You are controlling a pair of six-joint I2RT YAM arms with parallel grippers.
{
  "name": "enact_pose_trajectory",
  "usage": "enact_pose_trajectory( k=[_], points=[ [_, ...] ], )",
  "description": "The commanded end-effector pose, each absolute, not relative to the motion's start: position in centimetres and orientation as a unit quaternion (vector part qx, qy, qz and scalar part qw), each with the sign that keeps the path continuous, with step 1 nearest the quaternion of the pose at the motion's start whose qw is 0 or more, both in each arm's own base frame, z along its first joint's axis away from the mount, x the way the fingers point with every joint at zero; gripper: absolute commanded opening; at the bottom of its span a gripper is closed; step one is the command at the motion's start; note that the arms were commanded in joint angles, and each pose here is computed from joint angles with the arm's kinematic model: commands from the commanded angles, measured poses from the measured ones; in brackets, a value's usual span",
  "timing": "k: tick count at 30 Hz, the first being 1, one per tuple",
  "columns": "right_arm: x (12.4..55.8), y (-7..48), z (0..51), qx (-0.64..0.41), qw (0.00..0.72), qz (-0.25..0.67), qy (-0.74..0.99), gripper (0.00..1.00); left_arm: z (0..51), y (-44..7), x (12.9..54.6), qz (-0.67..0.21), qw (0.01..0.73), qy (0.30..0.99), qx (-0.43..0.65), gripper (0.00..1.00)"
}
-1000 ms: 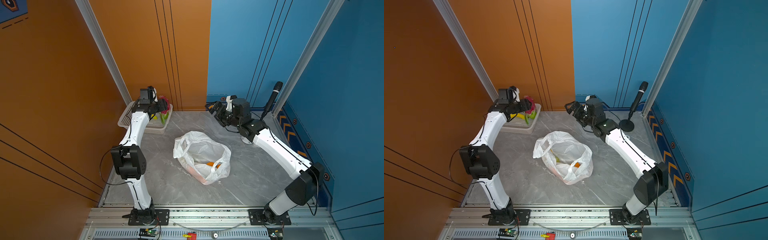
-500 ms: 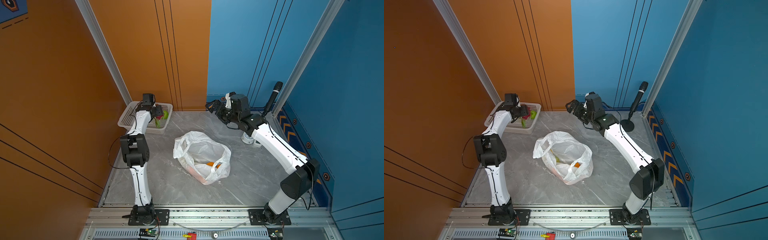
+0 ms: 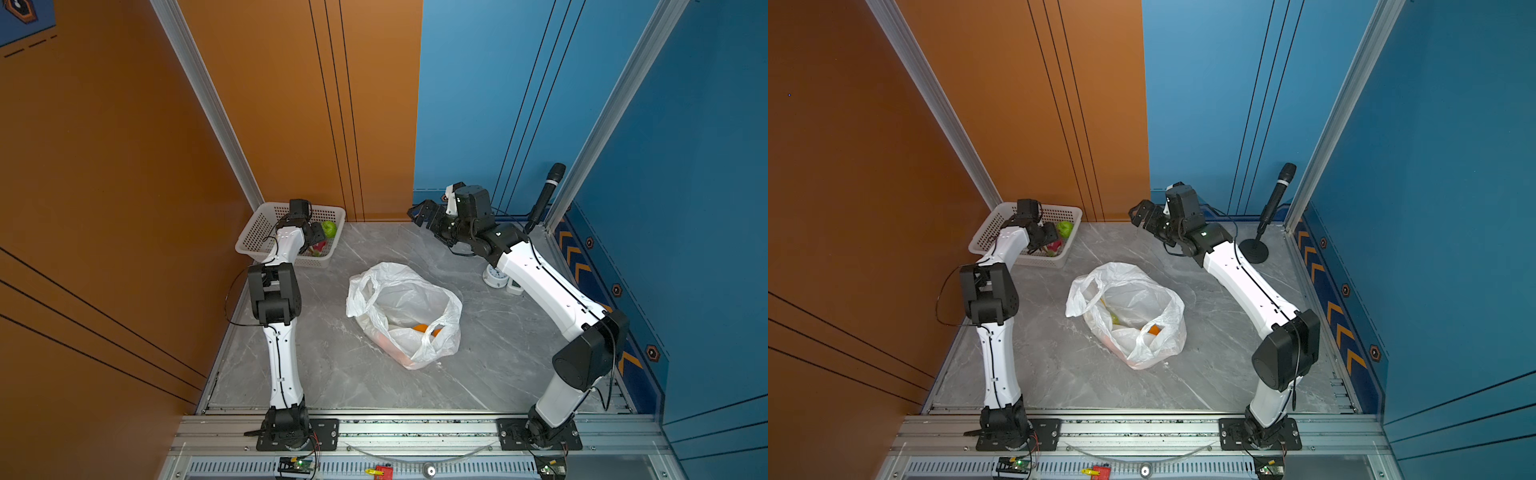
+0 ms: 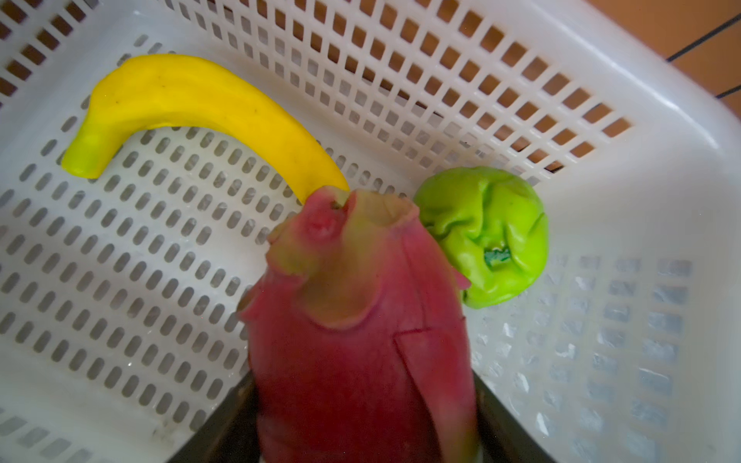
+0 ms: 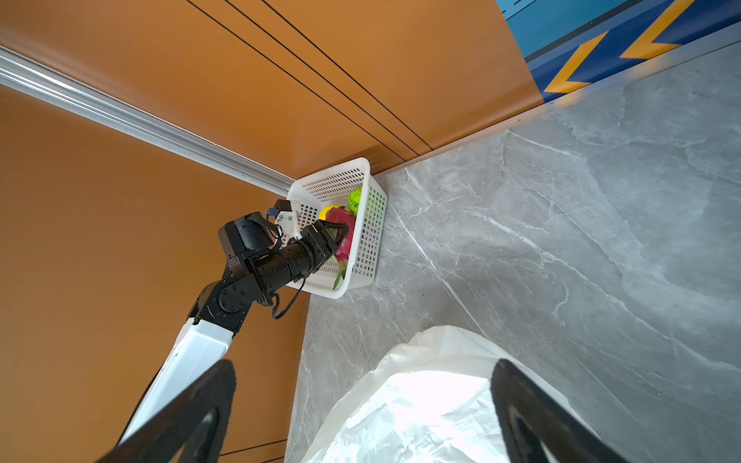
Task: Untie the knot of the plastic bag and take out the fruit
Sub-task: 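Carry the dragon fruit to the white basket with the left gripper while the right withdraws, then open the left gripper to drop the dragon fruit into the basket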
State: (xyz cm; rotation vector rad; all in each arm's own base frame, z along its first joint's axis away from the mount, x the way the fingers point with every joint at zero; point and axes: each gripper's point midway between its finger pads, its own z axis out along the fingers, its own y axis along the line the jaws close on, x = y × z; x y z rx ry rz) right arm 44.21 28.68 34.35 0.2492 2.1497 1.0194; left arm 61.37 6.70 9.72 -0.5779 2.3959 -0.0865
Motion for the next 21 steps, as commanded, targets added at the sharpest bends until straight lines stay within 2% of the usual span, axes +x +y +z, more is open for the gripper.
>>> enact_pose_trajectory(
  k=[1,2,5,14,21],
  points=[
    [43.7,28.8,35.5,0.086,0.376,0.393,0.835,1.00,11.8,7.3,61.7,-0.051,0.346,0.906,-0.239,0.88],
    [43.7,28.8,35.6,0.087,0.376,0.393,0.834,1.00,12.3,7.4,61.7,-0.052,0.350,0.905,-0.237,0.94],
    [43.5,28.9,35.6,0.086,0.375,0.392,0.835,1.00,14.1,7.6,61.5,-0.052,0.364,0.900,-0.235,1.00],
    [42.4,29.7,35.6,0.081,0.372,0.395,0.836,1.00,19.7,6.5,58.9,-0.071,0.391,0.886,-0.237,0.97],
    [40.2,30.3,34.4,0.069,0.362,0.385,0.846,0.98,24.6,3.0,55.5,-0.136,0.414,0.867,-0.240,0.99]
  ],
)
